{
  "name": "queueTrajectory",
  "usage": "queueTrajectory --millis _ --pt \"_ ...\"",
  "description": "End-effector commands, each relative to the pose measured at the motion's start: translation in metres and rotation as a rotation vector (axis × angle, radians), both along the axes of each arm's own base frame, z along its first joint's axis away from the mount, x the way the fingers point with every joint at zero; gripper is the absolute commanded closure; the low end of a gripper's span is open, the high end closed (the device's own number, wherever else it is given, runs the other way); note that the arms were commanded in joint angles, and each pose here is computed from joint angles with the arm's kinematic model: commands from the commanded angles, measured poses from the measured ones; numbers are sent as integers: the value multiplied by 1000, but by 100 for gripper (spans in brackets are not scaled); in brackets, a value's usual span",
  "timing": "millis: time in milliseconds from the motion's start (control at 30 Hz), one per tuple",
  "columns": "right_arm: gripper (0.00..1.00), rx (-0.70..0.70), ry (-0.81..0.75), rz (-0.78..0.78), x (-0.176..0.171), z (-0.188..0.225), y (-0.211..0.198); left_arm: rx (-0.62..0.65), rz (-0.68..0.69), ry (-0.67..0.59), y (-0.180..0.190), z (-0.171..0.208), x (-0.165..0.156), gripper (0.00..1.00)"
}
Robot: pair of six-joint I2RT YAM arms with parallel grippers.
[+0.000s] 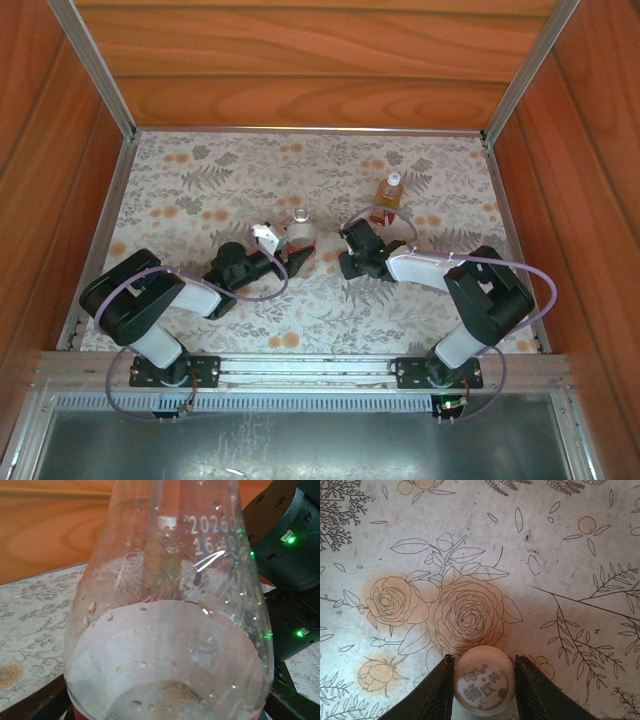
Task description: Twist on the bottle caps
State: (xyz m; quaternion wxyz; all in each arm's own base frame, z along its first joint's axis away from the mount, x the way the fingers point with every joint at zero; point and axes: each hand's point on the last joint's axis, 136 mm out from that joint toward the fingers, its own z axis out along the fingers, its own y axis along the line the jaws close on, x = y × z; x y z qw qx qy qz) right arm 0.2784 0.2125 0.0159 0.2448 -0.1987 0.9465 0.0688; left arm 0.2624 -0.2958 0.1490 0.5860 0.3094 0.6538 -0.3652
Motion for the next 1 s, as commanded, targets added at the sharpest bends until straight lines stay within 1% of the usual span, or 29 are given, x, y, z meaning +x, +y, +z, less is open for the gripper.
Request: queueTrajectory --millis 0,533,733,967 --pt "64 1 0 -5 -2 5 -4 8 -38 3 -6 -4 -5 29" --pt "65 -2 1 -5 -10 35 -11 27 -56 0 -12 -10 -5 29" --pt "65 -6 6 14 -15 61 -13 39 -63 3 -16 -15 -5 29" --pt "64 2 -16 55 -16 106 -12 50 -78 -1 -21 -19 -6 29"
